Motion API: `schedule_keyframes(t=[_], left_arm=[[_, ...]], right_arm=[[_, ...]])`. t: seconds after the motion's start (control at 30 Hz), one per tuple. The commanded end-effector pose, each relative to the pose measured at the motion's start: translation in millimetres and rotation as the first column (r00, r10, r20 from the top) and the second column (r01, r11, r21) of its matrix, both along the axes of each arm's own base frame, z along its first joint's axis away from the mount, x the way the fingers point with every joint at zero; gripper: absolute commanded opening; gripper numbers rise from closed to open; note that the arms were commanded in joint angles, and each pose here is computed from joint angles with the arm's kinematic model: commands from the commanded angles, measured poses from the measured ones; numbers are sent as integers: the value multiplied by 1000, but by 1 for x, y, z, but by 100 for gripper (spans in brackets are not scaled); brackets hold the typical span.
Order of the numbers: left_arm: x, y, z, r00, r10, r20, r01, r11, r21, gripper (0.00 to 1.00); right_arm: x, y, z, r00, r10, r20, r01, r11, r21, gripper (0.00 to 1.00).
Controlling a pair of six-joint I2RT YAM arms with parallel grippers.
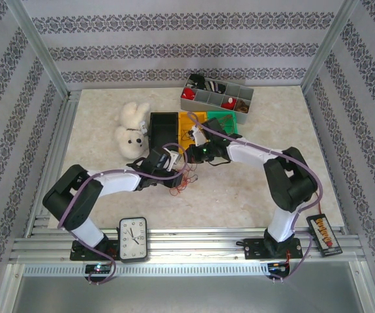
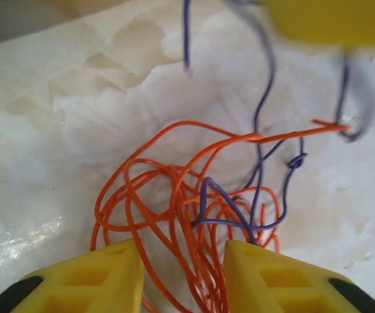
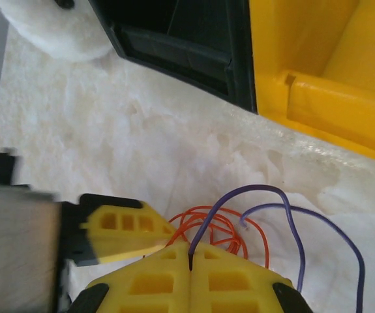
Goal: Untangle the cables
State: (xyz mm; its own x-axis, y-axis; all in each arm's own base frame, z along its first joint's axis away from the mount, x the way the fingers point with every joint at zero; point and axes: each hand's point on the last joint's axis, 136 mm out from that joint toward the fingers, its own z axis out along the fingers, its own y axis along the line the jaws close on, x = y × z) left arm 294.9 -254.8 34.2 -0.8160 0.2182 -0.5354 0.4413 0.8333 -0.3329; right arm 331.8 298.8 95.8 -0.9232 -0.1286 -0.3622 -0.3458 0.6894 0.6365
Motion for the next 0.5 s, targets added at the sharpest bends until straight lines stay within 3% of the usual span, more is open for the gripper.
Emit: schedule_keyframes(t=[0.0,0.07,0.23,0.33,0.47], left_arm=[[-4,0,-7,1000,-10,-10,10,1000,26,31],[-7,3,-13,1000,1,-22,0,999,33,21],[-11,10,-28,999,23,-40,-20,998,57,11],[-11,16,-36,998,42,-45,-39,996,81,1],[-12,21,-44,997,66,-48,-61,993,100,0]], right_arm=[[15,-17,30,992,-90,86,89,996,23,0],[23,-30,45,981,-146,130,144,989,28,0],[39,-59,86,937,-256,236,247,967,64,0],[47,-77,114,896,-319,309,306,948,91,0],[54,-101,153,829,-385,407,367,922,125,0]])
